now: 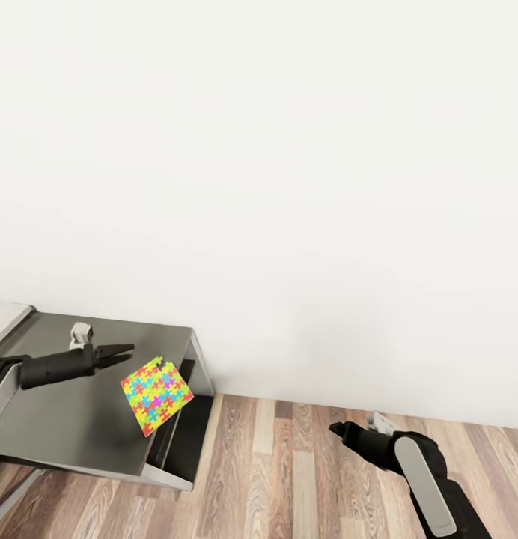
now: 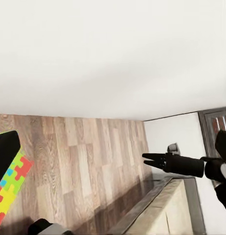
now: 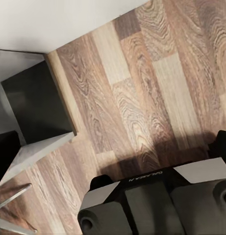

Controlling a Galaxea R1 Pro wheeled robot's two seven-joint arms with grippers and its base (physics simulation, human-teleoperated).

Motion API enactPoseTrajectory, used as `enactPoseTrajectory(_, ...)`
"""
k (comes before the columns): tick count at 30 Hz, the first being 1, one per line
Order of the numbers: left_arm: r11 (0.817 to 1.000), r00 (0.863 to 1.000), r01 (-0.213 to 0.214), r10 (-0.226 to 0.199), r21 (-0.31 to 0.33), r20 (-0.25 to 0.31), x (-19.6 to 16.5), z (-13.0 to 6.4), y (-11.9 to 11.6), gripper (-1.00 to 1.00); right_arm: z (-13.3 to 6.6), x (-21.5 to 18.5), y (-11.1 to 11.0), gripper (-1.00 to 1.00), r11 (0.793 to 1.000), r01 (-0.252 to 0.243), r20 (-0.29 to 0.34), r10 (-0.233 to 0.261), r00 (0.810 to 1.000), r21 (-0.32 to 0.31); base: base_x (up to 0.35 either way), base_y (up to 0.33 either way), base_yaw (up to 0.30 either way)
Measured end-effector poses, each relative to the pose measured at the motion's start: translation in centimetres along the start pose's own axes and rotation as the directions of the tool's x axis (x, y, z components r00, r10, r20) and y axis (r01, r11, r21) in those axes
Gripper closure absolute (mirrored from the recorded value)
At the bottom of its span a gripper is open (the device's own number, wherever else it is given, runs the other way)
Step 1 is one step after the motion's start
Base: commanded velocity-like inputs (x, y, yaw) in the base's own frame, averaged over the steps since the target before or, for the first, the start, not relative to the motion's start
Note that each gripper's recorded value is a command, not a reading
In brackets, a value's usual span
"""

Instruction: Put all the toys in the child's room - the three board games (two on the bed and one on the table), the two jigsaw puzzles on the table, and the tennis ball on the table - inside the toy box on the table in the child's room.

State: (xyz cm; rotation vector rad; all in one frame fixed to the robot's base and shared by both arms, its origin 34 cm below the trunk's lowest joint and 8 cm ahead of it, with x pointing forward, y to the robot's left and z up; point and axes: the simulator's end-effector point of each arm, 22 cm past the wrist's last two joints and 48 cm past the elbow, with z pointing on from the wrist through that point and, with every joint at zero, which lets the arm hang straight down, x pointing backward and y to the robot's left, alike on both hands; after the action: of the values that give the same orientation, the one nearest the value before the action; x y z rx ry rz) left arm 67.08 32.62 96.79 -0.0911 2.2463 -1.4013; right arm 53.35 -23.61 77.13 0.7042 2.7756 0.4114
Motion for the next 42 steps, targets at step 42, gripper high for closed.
enactPoseTrajectory(42, 0.98, 0.998, 0.057, -0.059, 0.193, 0.001, -0.7, -5.3, -5.7, -1.0, -2.2, -3.0, 3.8, -1.0, 0.979, -0.035, 0.112, 0.058, 0.992, -0.202, -0.004, 0.002, -0.098)
